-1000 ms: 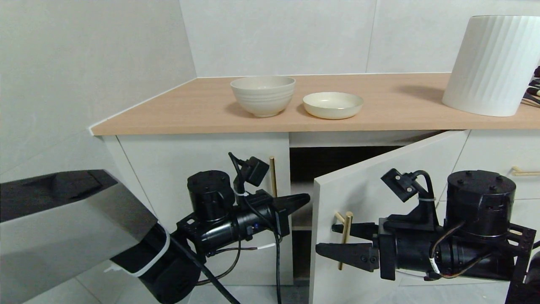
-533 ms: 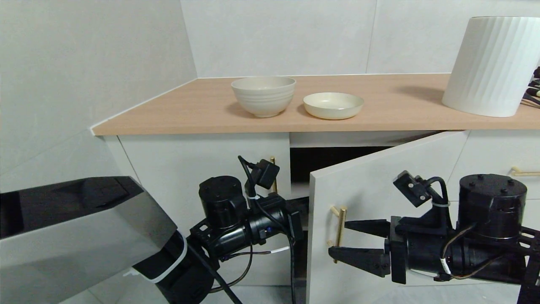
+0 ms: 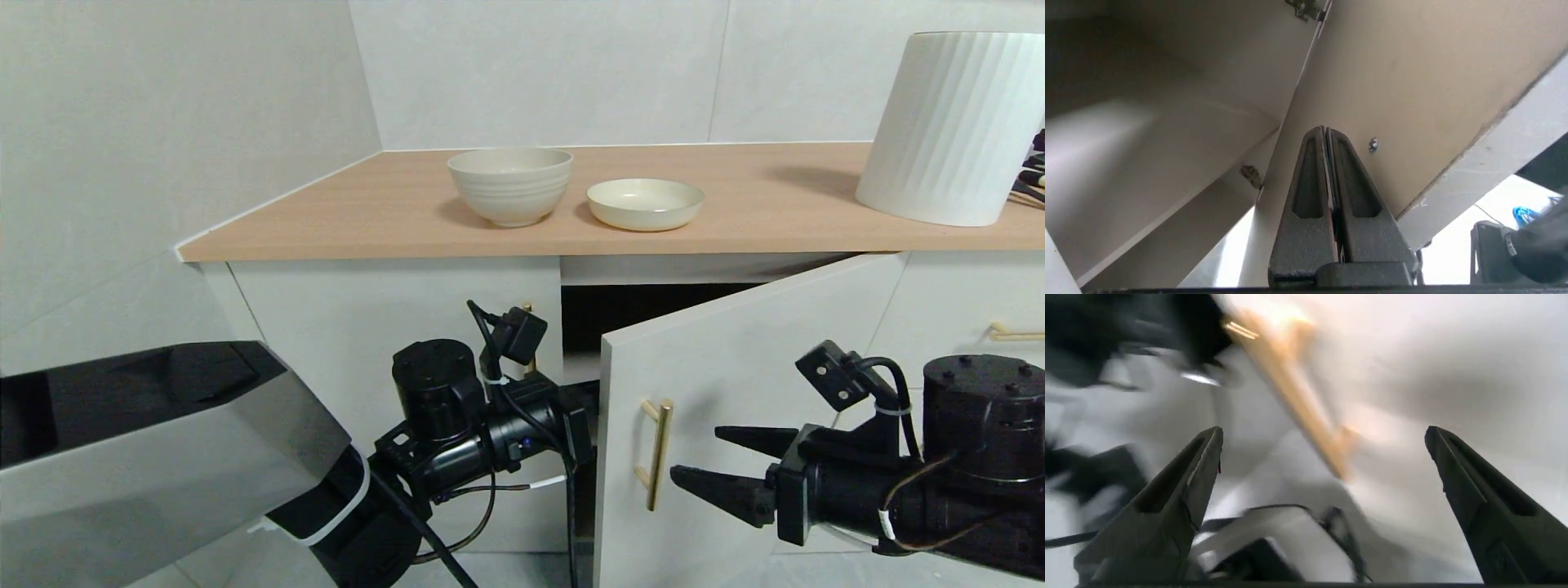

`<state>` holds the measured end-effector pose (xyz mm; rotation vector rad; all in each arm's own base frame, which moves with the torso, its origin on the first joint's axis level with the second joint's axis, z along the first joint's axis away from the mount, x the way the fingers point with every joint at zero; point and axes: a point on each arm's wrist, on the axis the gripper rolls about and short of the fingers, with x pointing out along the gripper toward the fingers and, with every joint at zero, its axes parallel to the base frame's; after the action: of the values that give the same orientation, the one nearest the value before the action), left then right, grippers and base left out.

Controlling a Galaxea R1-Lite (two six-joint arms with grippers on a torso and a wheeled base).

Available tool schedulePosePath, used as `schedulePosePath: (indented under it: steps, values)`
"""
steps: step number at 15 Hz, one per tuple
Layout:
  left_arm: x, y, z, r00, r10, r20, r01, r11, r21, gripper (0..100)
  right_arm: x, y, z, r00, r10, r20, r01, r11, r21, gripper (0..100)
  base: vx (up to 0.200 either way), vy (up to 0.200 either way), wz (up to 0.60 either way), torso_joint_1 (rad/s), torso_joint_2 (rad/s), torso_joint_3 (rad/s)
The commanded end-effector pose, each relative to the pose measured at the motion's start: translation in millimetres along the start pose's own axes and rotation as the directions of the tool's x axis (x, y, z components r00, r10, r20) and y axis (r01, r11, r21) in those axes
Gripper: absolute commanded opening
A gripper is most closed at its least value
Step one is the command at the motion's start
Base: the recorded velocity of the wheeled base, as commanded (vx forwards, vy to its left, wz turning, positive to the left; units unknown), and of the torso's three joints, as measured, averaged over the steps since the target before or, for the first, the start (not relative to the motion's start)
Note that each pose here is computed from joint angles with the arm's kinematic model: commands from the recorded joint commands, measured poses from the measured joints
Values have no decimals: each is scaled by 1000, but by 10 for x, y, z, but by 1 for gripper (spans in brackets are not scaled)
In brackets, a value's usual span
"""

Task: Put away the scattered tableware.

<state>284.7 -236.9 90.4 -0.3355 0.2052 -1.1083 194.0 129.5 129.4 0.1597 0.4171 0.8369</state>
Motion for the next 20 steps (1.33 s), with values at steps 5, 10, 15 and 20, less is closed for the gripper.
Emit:
schedulePosePath:
  steps: [5, 10, 15, 20]
  values:
    - [109, -33, 101, 1000, -13, -10, 13, 1000, -1, 0, -764, 359, 23, 994, -98, -57, 98, 995, -10, 100, 0, 0, 0, 0, 0, 0]
    - [97, -66, 65, 1000, -18, -22, 18, 1000, -1, 0, -754, 346, -74, 990, -64, -124, 66, 998, 10, 100, 0, 0, 0, 0, 0, 0]
    - [108, -82, 33, 999, -20, -30, 20, 1000, -5, 0, -732, 329, -108, 987, -70, -144, 72, 997, 15, 100, -160, 0, 0, 3, 3, 0]
    - [167, -55, 19, 999, -26, -27, 26, 1000, -2, 0, -743, 324, -143, 986, -71, -153, 74, 997, 15, 100, -80, 0, 0, 1, 1, 2]
